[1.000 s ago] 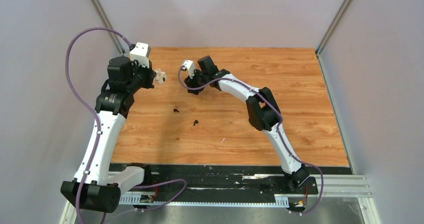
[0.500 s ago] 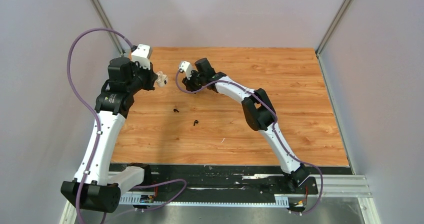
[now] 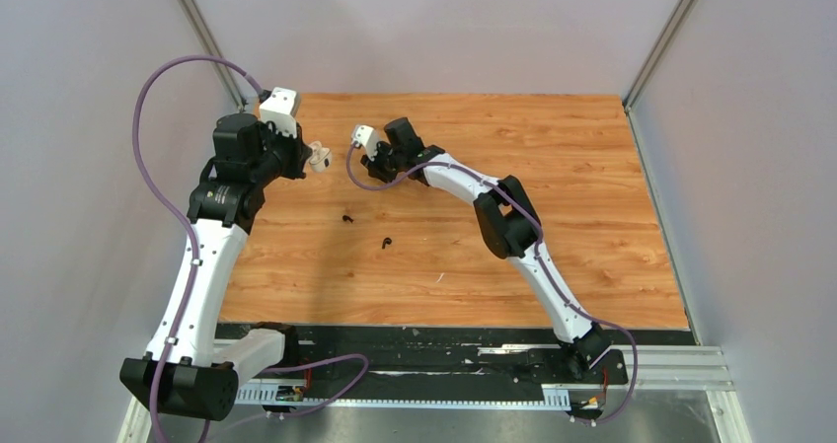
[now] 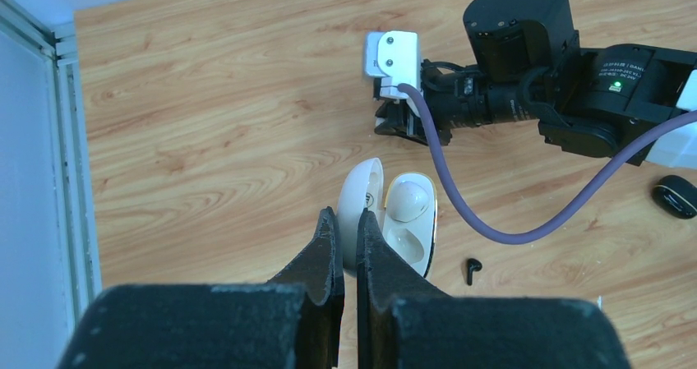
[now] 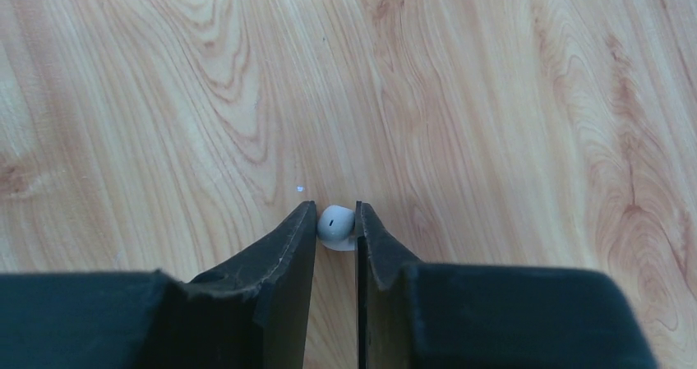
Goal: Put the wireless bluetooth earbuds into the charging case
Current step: Adjust the earbud at the center of the board.
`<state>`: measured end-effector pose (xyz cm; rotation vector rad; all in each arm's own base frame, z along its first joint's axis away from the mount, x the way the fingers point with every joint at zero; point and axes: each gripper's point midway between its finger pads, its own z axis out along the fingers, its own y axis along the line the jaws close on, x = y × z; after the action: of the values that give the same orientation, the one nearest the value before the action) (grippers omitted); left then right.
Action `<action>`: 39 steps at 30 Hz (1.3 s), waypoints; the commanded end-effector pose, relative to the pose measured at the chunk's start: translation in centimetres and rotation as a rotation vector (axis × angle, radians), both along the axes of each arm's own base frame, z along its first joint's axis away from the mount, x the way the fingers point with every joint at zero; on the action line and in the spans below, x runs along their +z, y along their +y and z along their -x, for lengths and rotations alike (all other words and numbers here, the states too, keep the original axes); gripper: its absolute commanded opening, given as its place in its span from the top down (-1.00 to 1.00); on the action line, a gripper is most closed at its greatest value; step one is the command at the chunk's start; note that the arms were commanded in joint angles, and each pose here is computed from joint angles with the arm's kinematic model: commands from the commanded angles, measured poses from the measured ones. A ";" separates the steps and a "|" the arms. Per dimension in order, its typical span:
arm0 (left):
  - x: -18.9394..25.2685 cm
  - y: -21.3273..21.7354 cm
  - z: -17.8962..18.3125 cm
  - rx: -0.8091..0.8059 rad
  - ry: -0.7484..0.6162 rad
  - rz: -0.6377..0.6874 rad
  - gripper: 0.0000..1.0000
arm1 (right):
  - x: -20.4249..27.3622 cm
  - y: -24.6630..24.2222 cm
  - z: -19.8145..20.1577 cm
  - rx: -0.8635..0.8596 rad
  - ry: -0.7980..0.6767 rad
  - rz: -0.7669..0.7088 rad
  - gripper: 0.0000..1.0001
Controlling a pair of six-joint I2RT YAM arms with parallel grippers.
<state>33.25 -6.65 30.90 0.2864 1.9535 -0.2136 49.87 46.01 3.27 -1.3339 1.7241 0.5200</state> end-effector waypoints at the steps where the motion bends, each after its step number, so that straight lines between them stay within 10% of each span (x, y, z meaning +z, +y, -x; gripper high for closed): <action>1: 1.2 -0.1 -0.2 -0.011 -0.038 0.011 1.00 | 0.3 0.8 0.1 0.048 -0.011 -0.021 0.60; 20: 0.9 -0.5 -0.5 -0.026 -0.071 0.023 1.00 | 5.7 -7.1 10.9 0.184 0.124 -0.009 0.99; 28: 0.4 -1.4 -0.5 -0.061 -0.055 0.058 1.00 | 4.2 -13.7 19.7 0.581 -0.108 0.137 0.99; 39: 0.2 -2.0 -0.7 -0.085 -0.043 0.081 1.00 | 2.1 -19.6 21.6 0.969 -0.347 0.287 0.92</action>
<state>33.55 -8.18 29.91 0.3217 1.9341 -0.3051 29.34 26.59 4.29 -2.1720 1.1533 0.5366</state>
